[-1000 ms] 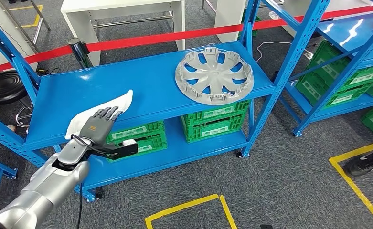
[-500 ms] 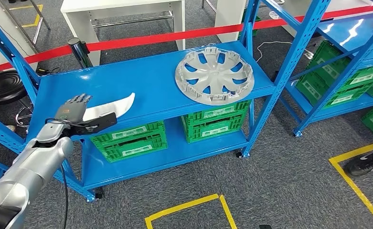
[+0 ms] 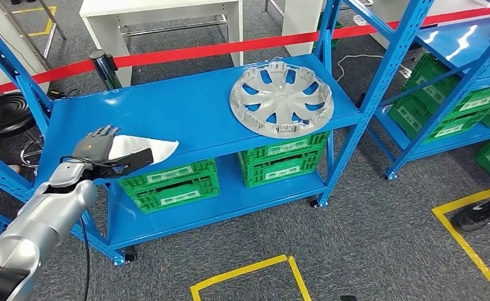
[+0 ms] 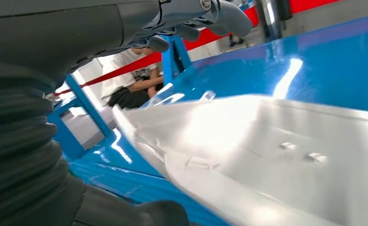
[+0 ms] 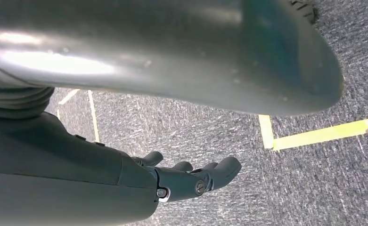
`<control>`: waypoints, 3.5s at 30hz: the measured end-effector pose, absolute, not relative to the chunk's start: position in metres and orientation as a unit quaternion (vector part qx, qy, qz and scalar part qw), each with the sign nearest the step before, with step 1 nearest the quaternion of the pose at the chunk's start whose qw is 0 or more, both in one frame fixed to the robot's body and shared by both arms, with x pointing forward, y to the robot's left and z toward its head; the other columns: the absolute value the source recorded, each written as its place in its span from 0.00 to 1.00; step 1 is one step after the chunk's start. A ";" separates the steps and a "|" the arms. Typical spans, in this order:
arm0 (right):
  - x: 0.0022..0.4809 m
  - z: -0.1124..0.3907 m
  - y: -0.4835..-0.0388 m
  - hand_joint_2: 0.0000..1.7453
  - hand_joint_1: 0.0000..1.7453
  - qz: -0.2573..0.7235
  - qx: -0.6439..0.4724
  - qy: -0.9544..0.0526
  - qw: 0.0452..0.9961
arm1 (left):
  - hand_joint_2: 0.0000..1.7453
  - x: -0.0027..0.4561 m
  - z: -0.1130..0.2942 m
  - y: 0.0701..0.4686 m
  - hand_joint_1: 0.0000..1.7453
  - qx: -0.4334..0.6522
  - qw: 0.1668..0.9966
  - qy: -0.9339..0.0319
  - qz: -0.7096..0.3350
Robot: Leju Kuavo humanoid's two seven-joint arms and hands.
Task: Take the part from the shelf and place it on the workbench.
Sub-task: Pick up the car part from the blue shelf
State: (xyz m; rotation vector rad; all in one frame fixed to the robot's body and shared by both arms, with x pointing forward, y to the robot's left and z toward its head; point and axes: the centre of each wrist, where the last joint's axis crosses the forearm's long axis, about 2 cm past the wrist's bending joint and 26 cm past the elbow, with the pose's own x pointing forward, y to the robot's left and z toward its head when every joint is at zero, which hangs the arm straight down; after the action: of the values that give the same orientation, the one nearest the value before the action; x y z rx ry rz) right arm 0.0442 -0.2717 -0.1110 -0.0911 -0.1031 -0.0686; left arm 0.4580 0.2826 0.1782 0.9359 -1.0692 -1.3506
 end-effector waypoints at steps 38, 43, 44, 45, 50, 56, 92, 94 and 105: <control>0.044 -0.111 -0.272 0.00 0.00 -0.029 -0.043 -0.058 0.997 | 1.00 0.453 0.166 0.287 1.00 0.380 0.544 -0.438 -0.607; 0.044 -0.111 -0.272 0.00 0.00 -0.030 -0.044 -0.057 0.997 | 1.00 0.453 0.166 0.285 1.00 0.377 0.543 -0.440 -0.608; 0.044 -0.111 -0.272 0.00 0.00 -0.031 -0.044 -0.057 0.997 | 1.00 0.453 0.166 0.284 1.00 0.376 0.542 -0.441 -0.608; 0.044 -0.111 -0.272 0.00 0.00 -0.033 -0.043 -0.058 0.997 | 1.00 0.453 0.166 0.283 1.00 0.375 0.541 -0.443 -0.609; 0.043 -0.111 -0.272 0.00 0.00 -0.046 -0.042 -0.057 0.996 | 1.00 0.452 0.165 0.274 1.00 0.363 0.536 -0.453 -0.613; 0.042 -0.111 -0.269 0.00 0.00 -0.041 -0.043 -0.057 0.997 | 1.00 0.448 0.158 0.268 1.00 0.356 0.530 -0.472 -0.608; 0.043 -0.111 -0.272 0.00 0.00 -0.030 -0.050 -0.063 0.996 | 1.00 0.421 0.210 0.265 1.00 -0.043 0.522 -0.810 -0.263; 0.044 -0.111 -0.272 0.00 0.00 -0.031 -0.049 -0.066 0.996 | 1.00 0.414 0.221 0.243 1.00 -0.135 0.500 -0.825 -0.226; 0.041 -0.111 -0.274 0.00 0.00 -0.034 -0.046 -0.065 0.996 | 1.00 0.361 0.272 0.218 1.00 -0.354 0.327 -0.857 -0.181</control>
State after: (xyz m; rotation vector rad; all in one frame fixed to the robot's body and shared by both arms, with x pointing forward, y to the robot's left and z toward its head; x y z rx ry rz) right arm 0.0411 -0.2736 -0.1115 -0.0928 -0.1306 -0.0680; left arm 0.3608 0.2183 0.2721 -0.9282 -2.2444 -0.4736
